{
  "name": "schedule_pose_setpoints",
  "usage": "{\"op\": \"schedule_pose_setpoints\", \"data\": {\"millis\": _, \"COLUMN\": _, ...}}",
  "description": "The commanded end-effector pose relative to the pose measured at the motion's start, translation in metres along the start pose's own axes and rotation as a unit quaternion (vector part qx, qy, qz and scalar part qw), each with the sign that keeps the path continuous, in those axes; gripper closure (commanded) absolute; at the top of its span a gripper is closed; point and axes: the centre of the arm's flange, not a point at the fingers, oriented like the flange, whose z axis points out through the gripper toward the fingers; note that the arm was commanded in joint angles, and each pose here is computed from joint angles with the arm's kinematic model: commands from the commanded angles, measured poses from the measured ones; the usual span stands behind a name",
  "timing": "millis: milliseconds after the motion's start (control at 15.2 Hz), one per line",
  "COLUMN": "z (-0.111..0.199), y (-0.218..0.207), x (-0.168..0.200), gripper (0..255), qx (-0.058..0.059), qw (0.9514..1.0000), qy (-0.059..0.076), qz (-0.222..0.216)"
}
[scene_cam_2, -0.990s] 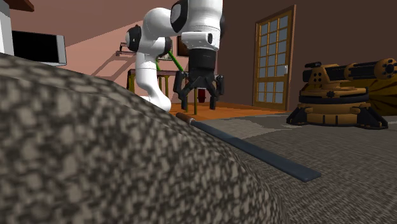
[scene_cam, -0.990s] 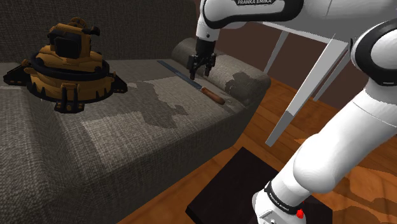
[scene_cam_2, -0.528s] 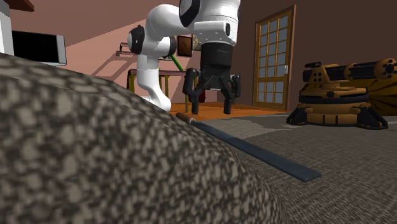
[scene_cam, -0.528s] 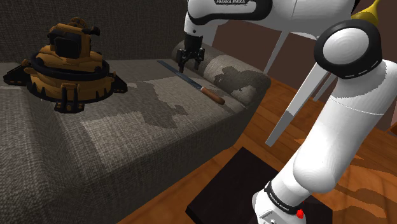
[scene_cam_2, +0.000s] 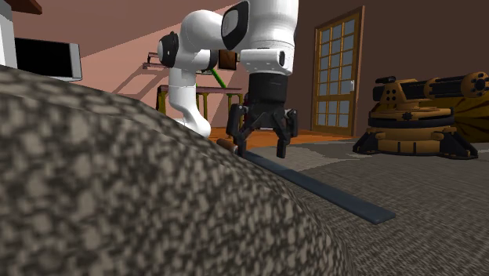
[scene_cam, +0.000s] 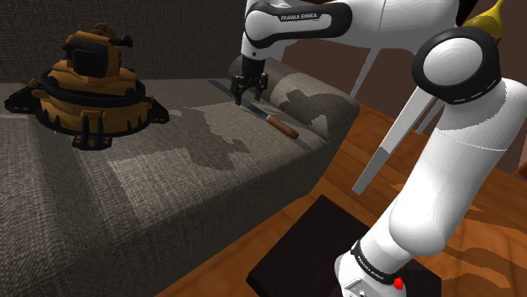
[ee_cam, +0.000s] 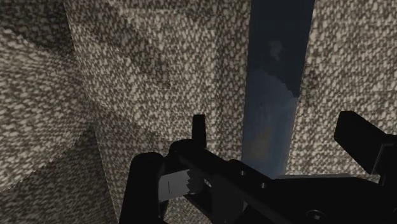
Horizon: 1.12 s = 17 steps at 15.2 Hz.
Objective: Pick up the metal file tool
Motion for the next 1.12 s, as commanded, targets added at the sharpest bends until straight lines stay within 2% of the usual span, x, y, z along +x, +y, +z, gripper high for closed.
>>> {"op": "schedule_pose_setpoints", "data": {"millis": 0, "z": 0.002, "y": 0.000, "x": 0.000, "gripper": 255, "qx": 0.000, "qw": 1.0000, "qy": 0.000, "qz": 0.000}}
{"op": "schedule_pose_setpoints", "data": {"millis": 594, "z": 0.002, "y": 0.000, "x": 0.000, "gripper": 255, "qx": 0.000, "qw": 1.0000, "qy": 0.000, "qz": 0.000}}
{"op": "schedule_pose_setpoints", "data": {"millis": 1056, "z": -0.034, "y": 0.002, "x": -0.001, "gripper": 255, "qx": 0.000, "qw": 1.0000, "qy": 0.000, "qz": 0.000}}
